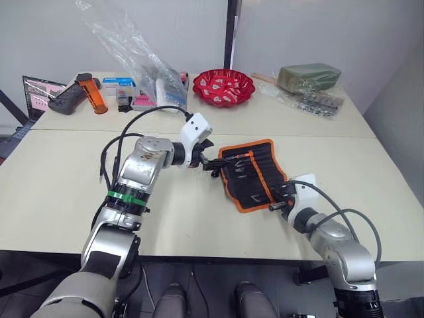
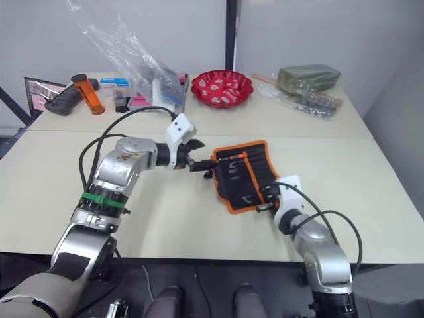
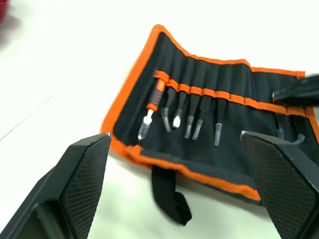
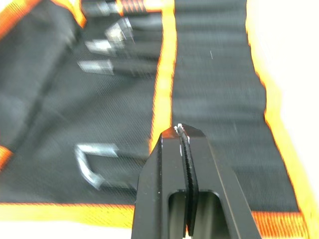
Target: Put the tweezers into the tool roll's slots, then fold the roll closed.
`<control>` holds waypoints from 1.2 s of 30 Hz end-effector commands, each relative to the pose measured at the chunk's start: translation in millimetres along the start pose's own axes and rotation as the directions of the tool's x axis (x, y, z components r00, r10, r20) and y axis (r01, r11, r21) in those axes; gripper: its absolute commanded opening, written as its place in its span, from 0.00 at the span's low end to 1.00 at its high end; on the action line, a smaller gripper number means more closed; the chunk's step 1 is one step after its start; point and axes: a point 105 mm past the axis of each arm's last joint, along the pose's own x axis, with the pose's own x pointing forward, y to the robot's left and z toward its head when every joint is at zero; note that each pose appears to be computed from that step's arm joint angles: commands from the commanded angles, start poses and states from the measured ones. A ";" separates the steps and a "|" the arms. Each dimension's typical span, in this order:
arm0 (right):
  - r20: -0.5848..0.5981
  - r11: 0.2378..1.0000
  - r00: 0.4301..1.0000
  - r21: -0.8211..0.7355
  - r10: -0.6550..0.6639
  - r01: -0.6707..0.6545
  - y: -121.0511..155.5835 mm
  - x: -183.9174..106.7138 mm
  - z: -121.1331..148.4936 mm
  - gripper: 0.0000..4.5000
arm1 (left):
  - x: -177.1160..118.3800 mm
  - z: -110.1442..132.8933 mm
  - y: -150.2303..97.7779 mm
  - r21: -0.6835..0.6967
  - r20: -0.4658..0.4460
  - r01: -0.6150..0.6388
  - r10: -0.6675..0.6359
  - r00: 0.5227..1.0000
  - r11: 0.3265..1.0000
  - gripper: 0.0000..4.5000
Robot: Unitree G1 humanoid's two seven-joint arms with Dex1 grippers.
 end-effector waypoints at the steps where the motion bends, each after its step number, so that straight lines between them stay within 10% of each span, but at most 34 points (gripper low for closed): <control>1: -0.006 1.000 1.000 -0.004 0.027 -0.027 0.8 0.0 -7.6 0.00 | -28.4 15.7 29.5 -0.015 0.091 -0.145 0.146 0.985 0.989 0.99; 13: -0.028 0.996 0.996 -0.030 0.079 -0.080 2.8 3.7 -21.5 0.00 | -167.7 -68.9 98.5 -0.158 0.047 -0.640 0.653 0.756 0.752 0.99; 21: -0.028 0.987 0.988 -0.039 0.152 -0.153 11.1 13.3 -18.5 0.00 | -252.4 -135.3 66.5 -0.183 -0.015 -0.783 0.795 0.607 0.595 0.99; 36: -0.053 0.973 0.973 -0.040 0.226 -0.228 19.8 19.3 -21.2 0.00 | -304.7 -194.0 5.1 -0.324 -0.145 -0.869 0.889 0.435 0.373 0.99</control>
